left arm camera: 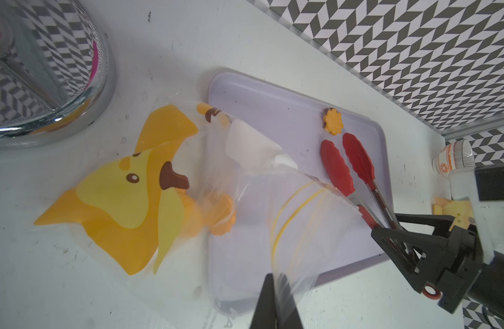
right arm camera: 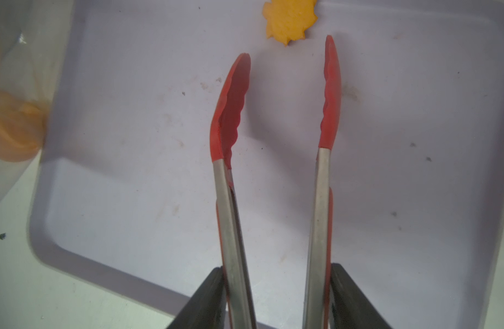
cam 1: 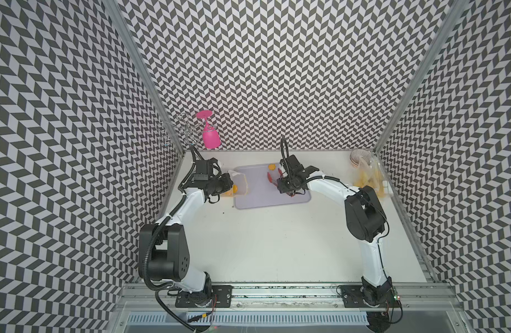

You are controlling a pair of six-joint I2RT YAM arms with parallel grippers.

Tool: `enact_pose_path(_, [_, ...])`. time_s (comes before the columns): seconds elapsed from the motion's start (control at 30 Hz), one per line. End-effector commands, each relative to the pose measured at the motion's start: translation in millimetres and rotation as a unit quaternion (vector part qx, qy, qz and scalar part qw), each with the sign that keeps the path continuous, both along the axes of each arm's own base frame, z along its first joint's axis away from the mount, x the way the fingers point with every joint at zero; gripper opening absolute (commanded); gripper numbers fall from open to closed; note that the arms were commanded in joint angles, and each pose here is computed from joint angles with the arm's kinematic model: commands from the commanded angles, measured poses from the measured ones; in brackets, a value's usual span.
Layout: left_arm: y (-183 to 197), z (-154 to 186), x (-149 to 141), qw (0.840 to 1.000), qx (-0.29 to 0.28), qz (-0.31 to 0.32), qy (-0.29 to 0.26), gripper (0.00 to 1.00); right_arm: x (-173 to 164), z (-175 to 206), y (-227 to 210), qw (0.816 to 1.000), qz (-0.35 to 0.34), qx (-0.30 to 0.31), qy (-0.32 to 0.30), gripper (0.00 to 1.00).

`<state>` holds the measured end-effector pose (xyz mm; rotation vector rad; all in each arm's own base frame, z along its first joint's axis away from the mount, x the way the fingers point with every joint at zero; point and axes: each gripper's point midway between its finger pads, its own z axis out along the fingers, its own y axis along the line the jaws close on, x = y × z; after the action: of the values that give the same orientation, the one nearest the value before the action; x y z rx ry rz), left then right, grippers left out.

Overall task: Put the cookies into a resealable bag to prevent moisture
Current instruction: Pick up the cookie from the tray.

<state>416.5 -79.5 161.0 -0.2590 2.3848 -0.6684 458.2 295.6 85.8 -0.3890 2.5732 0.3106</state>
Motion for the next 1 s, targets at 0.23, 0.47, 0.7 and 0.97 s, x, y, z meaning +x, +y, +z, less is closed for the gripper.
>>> enact_pose_path(0.23, [2.7,7.1,1.6,1.000,0.000,0.002,-0.016,0.00,37.4,-9.8,10.3,1.000,-0.007,0.013,0.000,0.56])
enact_pose_path(0.47, [3.0,6.8,1.6,1.000,0.001,0.002,-0.015,0.00,39.9,-4.0,16.5,1.000,0.004,0.021,-0.003,0.44])
enact_pose_path(0.7, [2.0,7.4,1.8,1.000,-0.001,-0.001,-0.016,0.00,27.1,25.8,5.3,0.999,0.003,0.027,-0.030,0.39])
enact_pose_path(0.97, [-3.5,9.0,1.5,1.000,-0.006,-0.013,-0.020,0.00,-21.7,90.9,-9.3,0.994,0.017,0.060,-0.091,0.36])
